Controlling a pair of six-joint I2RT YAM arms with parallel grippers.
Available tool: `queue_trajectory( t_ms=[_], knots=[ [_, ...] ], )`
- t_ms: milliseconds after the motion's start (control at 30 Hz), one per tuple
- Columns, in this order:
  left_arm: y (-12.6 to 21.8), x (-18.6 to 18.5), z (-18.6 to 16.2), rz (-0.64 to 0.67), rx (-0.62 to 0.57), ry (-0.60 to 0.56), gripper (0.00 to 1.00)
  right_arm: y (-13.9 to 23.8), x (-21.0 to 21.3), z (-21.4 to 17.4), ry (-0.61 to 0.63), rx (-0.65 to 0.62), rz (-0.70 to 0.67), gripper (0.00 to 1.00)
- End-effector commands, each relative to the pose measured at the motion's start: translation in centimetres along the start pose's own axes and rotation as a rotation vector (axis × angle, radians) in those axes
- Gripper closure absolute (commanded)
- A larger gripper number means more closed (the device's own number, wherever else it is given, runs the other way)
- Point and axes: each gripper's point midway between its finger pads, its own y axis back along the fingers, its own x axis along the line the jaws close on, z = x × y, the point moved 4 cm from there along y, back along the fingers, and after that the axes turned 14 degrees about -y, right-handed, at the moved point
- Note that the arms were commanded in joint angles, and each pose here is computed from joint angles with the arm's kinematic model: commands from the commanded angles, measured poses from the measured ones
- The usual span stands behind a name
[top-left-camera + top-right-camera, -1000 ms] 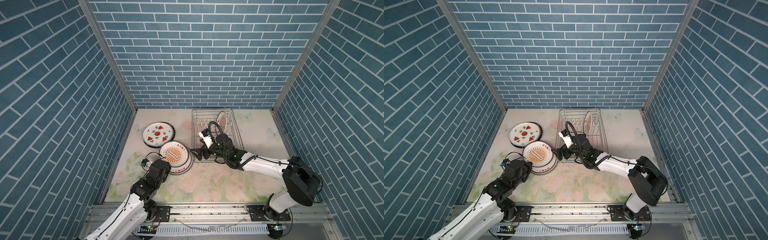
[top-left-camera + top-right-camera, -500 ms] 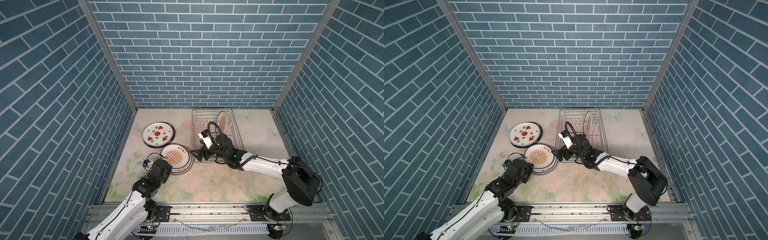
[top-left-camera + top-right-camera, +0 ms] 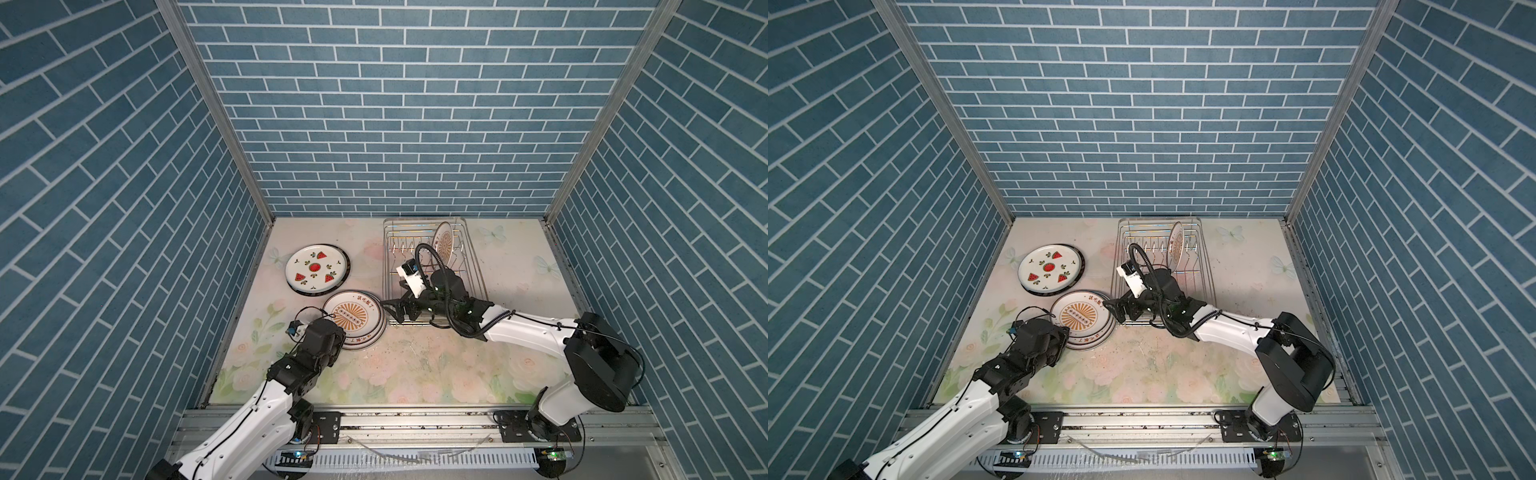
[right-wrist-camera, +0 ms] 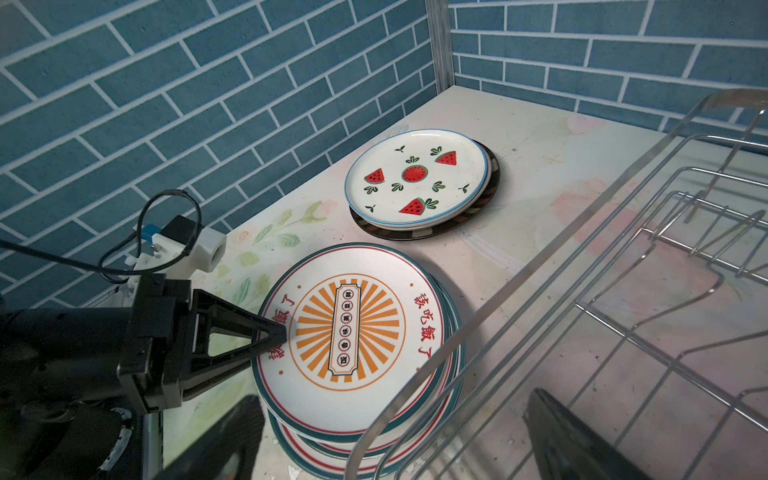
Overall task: Unload the plates from the dish rack
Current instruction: 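Lower the sunburst plate onto the lettered stack with the left gripper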
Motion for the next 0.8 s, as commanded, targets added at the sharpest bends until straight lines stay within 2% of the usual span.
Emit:
queue_trajectory(
  t_ms=[0,200,267,433,500,767],
  knots=[
    [-0.01,-0.10,0.12,-0.021,-0.008,0.007,0.78,0.34,0.71,0.74,0.042,-0.040,0.018,0.01],
    [-0.11,0.03,0.11,-0.026,-0.014,0.012,0.74,0.26,0.49,0.63,0.041,-0.039,0.007,0.01],
    [-0.17,0.08,0.12,-0.030,-0.018,0.013,0.66,0.24,0.42,0.66,0.039,-0.041,0.002,0.01],
    [-0.20,0.50,0.40,0.001,-0.041,0.009,0.57,0.16,0.28,0.55,0.037,-0.037,-0.002,0.01],
    [-0.30,0.53,0.37,0.005,-0.040,0.009,0.48,0.14,0.30,0.47,0.037,-0.033,-0.001,0.01],
    [-0.54,0.64,0.74,0.053,-0.059,-0.002,0.47,0.11,0.79,0.19,0.051,-0.019,0.039,0.01]
  ],
)
